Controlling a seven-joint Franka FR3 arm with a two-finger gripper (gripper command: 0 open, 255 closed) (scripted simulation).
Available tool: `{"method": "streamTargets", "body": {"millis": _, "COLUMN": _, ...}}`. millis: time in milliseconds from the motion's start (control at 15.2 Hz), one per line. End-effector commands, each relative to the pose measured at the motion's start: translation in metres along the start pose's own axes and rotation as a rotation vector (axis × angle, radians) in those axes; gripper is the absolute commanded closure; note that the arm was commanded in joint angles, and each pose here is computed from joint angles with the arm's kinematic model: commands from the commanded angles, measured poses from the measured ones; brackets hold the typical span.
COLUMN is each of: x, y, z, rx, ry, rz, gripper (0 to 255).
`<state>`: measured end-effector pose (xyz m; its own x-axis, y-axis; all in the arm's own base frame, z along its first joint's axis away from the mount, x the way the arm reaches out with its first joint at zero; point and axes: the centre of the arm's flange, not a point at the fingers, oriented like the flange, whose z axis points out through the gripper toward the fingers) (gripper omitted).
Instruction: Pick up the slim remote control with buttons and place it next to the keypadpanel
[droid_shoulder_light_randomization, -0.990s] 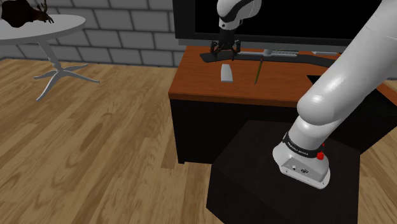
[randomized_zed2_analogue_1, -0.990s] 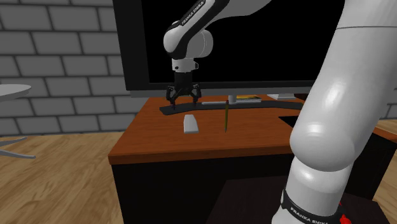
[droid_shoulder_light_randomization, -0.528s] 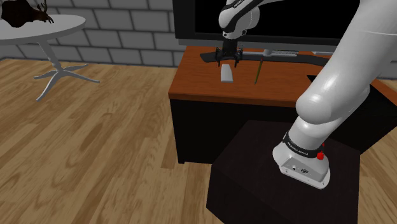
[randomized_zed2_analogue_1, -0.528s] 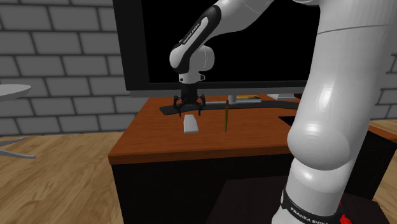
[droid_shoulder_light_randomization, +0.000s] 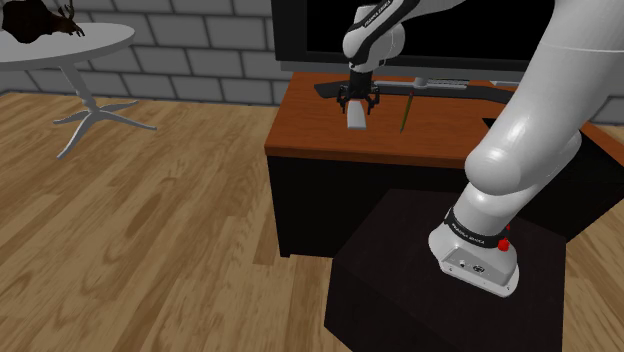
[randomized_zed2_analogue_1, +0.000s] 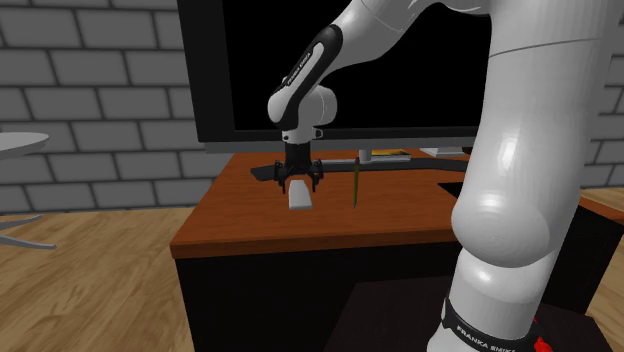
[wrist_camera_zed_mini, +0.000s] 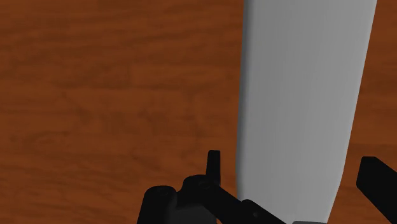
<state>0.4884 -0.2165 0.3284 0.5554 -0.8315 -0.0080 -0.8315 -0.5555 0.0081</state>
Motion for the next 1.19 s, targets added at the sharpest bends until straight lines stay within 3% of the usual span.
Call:
{"method": "streamTargets", "body": {"millis": 0, "x": 0.000, "y": 0.000, "z": 0.001, "rx": 0.000, "ry": 0.000, "rz": 0.000, "gripper": 0}}
{"method": "streamTargets", "body": {"millis": 264, "x": 0.000, "y": 0.000, "z": 0.001, "rx": 0.000, "ry": 0.000, "rz": 0.000, "gripper": 0}}
{"method": "streamTargets", "body": {"millis": 330, "x": 0.000, "y": 0.000, "z": 0.001, "rx": 0.000, "ry": 0.000, "rz": 0.000, "gripper": 255}}
{"method": "streamTargets", "body": {"millis": 924, "x": 0.000, "y": 0.000, "z": 0.001, "rx": 0.000, "ry": 0.000, "rz": 0.000, "gripper": 255}}
{"method": "streamTargets", "body": {"millis": 1122, "x": 0.000, "y": 0.000, "z": -0.015, "rx": 0.000, "ry": 0.000, "rz": 0.000, "gripper": 255}}
